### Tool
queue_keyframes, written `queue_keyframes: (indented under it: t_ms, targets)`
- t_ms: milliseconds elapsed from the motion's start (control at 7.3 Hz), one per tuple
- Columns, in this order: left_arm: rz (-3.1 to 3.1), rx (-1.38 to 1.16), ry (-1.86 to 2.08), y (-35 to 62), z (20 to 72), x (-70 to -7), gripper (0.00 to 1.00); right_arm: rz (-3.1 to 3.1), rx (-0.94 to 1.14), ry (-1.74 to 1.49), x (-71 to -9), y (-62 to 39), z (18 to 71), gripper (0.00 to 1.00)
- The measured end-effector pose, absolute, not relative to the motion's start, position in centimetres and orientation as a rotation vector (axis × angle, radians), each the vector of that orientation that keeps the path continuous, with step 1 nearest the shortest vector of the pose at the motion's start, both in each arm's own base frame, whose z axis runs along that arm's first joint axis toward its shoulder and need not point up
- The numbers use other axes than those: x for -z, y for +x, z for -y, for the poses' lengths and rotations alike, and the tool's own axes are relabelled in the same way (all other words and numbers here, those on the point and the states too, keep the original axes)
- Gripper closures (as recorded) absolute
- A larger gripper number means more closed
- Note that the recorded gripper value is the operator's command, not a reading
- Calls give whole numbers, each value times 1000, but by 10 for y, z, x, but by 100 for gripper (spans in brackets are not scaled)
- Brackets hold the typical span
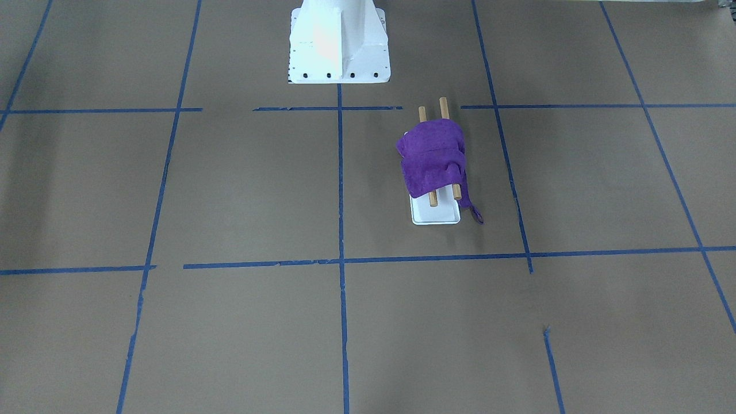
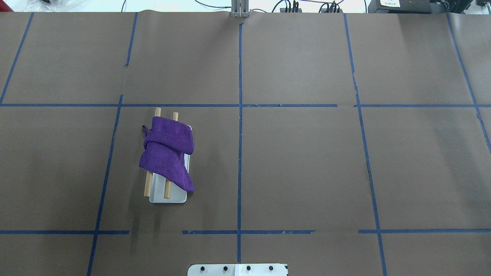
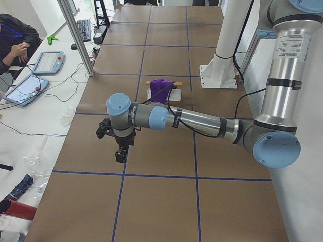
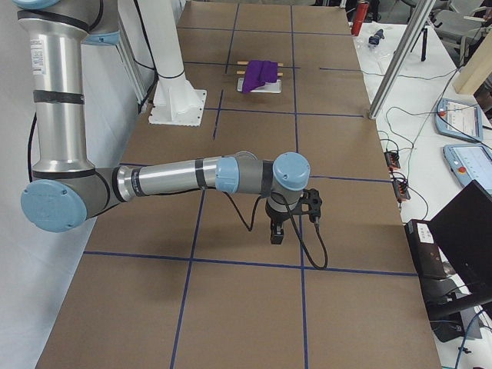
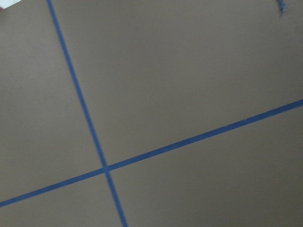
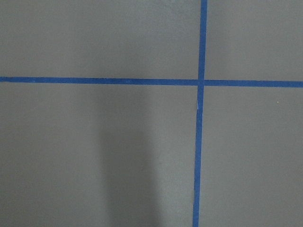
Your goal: Hang towel on rack
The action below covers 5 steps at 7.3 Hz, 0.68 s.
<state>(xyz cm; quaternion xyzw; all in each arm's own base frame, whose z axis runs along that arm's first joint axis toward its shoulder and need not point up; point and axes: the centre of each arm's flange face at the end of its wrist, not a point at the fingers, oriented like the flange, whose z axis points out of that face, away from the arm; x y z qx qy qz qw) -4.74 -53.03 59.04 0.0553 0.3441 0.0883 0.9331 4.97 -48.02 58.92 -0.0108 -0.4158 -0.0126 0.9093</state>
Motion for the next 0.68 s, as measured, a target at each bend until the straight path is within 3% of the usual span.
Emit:
queue_keyframes:
  t_ms: [685]
  targets:
    - [-728, -130, 24, -57, 496, -632, 0, 874, 10, -67, -633, 49, 472, 0]
